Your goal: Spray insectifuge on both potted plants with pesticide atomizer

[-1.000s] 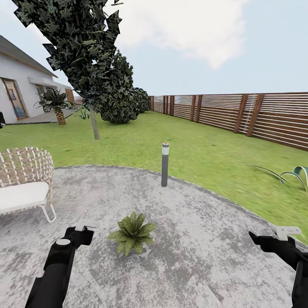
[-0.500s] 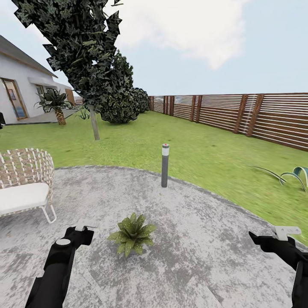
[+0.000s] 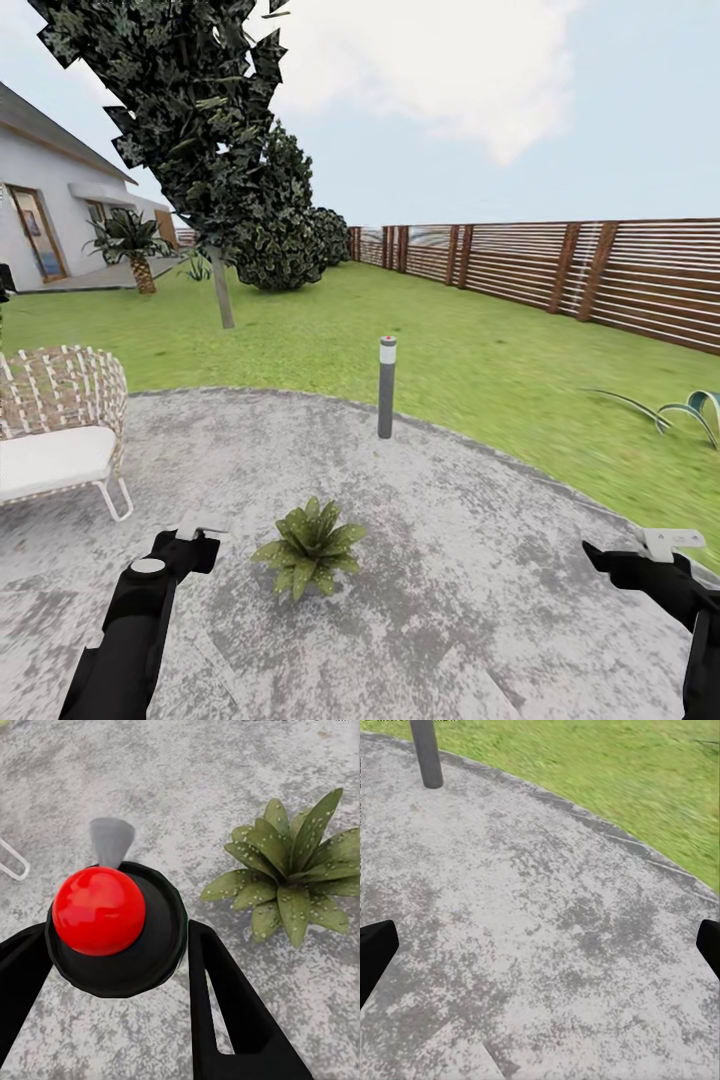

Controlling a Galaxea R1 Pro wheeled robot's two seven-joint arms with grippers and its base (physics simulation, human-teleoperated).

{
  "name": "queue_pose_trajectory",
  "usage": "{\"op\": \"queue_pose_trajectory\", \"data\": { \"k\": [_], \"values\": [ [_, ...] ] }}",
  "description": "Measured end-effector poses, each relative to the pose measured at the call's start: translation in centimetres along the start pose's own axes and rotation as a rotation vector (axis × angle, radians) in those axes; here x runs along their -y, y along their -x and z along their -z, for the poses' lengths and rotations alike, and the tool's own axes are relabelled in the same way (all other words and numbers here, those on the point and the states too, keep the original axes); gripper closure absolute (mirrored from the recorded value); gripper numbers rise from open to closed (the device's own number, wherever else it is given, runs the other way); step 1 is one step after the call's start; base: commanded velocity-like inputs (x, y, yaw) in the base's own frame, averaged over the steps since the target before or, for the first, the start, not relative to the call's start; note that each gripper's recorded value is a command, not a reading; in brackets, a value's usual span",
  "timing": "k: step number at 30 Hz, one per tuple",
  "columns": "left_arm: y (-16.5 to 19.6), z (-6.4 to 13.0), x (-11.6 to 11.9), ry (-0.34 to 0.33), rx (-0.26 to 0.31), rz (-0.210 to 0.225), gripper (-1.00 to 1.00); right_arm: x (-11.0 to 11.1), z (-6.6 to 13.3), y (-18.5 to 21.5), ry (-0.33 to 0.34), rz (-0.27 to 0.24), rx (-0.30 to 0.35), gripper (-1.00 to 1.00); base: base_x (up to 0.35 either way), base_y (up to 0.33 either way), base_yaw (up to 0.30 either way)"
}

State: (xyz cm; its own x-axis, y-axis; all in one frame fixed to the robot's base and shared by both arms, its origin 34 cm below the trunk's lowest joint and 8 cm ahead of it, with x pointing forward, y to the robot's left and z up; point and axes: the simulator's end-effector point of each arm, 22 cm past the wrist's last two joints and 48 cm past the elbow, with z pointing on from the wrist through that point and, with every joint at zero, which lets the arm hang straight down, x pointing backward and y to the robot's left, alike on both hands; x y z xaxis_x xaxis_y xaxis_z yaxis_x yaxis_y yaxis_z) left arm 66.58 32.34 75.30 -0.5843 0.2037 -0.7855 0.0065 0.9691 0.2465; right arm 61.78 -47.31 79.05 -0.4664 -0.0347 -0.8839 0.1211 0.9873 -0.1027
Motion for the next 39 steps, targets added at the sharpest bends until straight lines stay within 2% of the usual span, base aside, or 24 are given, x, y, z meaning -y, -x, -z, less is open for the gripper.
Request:
{"op": "queue_pose_trajectory", "data": {
  "k": [19,25,39],
  "values": [
    [-2.0,-0.9,0.6,0.005,0.028,0.003,1.0,-0.3,-0.6,-2.4,0.0,-0.005,0.027,-1.0,0.0,0.0,0.107],
    [-2.0,-1.1,1.7,-0.008,0.047,-0.016,1.0,-0.3,-0.7,-3.2,-0.001,-0.007,0.036,-1.0,0.0,0.0,0.121],
    [-3.6,-1.6,2.3,-0.004,0.069,-0.018,1.0,-0.5,-1.0,-5.0,-0.001,-0.011,0.057,-1.0,0.0,0.0,0.121]
  ]
}}
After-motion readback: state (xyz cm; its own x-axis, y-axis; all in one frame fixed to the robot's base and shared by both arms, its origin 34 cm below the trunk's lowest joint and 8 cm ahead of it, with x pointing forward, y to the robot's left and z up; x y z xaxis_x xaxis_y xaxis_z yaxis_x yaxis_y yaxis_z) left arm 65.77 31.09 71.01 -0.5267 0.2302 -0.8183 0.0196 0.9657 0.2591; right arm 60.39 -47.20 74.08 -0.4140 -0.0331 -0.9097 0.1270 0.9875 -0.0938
